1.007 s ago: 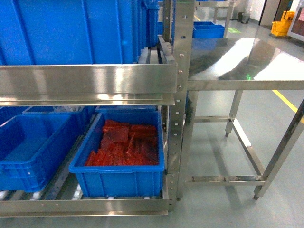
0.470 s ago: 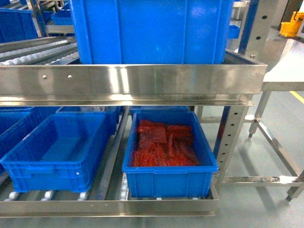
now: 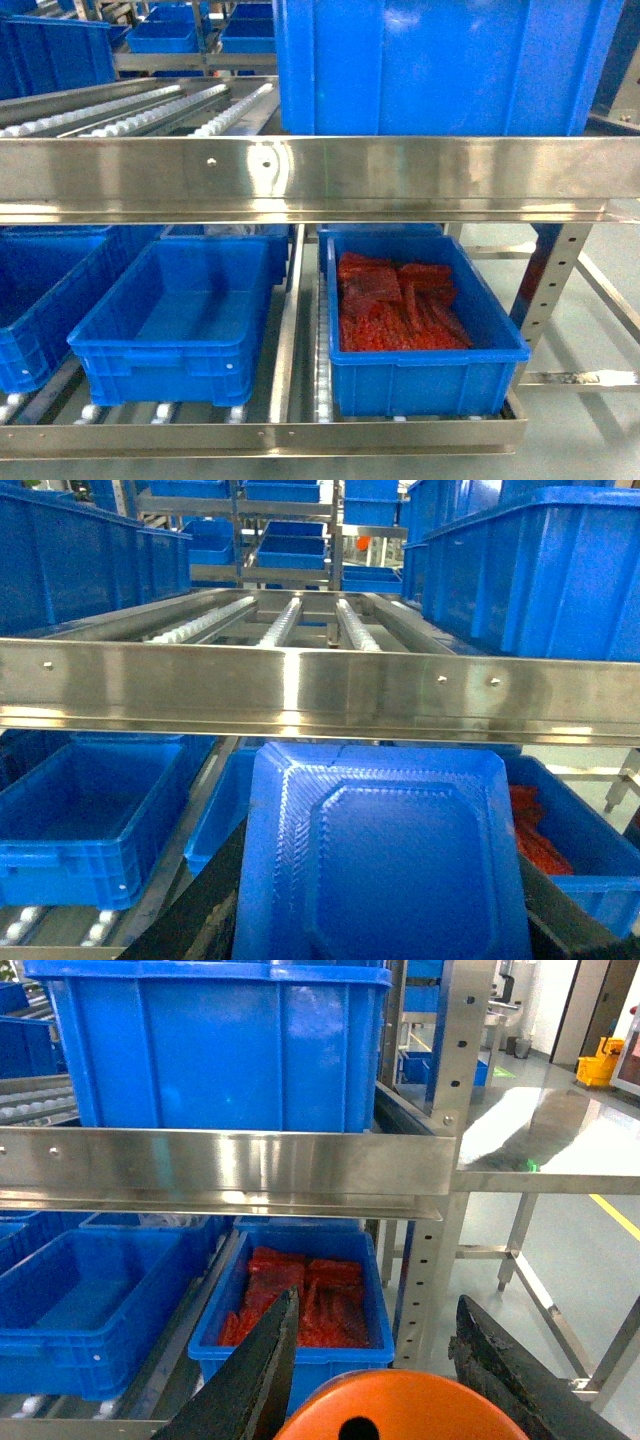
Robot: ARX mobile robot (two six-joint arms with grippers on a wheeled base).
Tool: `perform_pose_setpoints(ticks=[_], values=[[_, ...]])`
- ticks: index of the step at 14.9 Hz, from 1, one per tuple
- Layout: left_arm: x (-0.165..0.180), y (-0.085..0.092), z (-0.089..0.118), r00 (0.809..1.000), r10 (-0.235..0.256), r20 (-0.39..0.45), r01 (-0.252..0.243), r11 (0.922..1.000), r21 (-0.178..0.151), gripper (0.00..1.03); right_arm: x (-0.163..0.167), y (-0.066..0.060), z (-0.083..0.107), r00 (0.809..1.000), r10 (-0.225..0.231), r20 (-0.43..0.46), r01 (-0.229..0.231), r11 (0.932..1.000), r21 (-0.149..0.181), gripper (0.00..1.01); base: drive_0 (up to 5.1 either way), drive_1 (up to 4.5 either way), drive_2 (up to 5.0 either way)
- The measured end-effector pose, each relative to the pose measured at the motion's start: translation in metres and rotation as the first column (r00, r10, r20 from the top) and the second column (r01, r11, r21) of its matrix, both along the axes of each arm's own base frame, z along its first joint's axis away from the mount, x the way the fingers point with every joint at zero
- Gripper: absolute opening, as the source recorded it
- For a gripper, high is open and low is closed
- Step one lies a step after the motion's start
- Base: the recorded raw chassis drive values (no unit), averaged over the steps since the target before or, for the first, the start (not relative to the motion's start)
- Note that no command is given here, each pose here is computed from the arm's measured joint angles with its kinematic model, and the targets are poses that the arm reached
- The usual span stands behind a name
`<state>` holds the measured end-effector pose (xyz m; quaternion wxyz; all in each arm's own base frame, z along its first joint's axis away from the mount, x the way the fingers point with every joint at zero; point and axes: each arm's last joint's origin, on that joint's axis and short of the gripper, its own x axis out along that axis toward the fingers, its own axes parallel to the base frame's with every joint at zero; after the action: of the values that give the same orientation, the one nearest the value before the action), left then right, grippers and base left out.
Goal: Sort blue parts and orange caps into right shelf containers
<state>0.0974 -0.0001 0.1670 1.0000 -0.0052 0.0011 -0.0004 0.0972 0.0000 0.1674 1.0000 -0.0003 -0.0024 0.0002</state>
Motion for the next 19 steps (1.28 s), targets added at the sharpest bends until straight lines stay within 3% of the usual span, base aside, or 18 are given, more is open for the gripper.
perform_pose_setpoints(ticks=[19], values=[[0.0000, 0.0000, 0.0003, 1.000, 0.000, 0.003, 0.000, 1.0000, 0.000, 0.44, 0.0000, 0.0000, -0.0002, 1.000, -0.001, -0.002, 0.001, 1.0000, 0.000, 0.42, -5.1, 2.39, 2.4]])
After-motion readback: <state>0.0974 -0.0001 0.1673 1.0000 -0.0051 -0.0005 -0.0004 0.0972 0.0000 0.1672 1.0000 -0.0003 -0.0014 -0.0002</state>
